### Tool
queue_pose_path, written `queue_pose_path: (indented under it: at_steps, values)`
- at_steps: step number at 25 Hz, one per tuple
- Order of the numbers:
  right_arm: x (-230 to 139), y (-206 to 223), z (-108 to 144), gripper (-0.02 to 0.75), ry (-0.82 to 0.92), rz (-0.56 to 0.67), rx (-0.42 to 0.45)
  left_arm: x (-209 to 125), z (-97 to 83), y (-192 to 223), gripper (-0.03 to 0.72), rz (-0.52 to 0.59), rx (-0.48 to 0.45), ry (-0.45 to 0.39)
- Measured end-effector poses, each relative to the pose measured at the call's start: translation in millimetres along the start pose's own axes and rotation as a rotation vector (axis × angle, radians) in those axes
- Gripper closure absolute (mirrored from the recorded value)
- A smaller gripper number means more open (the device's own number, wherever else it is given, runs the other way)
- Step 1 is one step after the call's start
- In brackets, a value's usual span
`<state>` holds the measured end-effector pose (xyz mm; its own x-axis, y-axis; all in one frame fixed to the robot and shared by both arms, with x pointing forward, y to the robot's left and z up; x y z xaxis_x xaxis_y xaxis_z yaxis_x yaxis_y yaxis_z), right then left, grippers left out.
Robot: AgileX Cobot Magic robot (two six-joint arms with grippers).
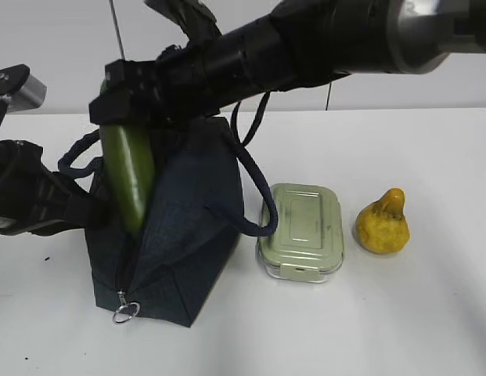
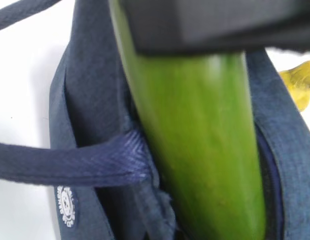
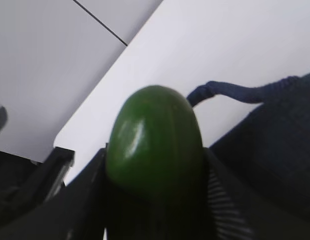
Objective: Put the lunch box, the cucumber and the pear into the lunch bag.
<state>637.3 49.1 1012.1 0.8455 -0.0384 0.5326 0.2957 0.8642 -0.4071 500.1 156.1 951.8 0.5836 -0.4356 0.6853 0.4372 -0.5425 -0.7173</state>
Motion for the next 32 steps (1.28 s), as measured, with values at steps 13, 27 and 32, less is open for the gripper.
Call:
queue_pose_path:
  at_steps: [13,27,32]
  values:
    - [-4.6,-24.8,-74.4,0.379,-0.038,0.037,-0.201,8.8,0.6,-0.2,0.704,-0.052,0.002,-0.074]
    - [-11.3,-31.8,-71.8,0.101,-0.142,0.142,-0.236,9.9,2.1,-0.2,0.704,-0.058,0.01,-0.078]
    - [28.2,-58.8,-19.5,0.11,-0.265,0.047,-0.187,10.1,2.5,-0.3,0.704,-0.06,0.013,-0.078]
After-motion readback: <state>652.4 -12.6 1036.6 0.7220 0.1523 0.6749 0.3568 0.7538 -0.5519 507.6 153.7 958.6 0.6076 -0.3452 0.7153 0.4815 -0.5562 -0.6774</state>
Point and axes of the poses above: a point on each arm's last joint axis where the gripper is mounted, y pointing out along that axis toward the gripper, z along the wrist's bending axis when the last joint is at zero, x = y × z, the point moved 8 cm from there along y, pointing out along that axis toward the gripper, and after that the axes turned 15 degrees about y, right-handed, at the moved point
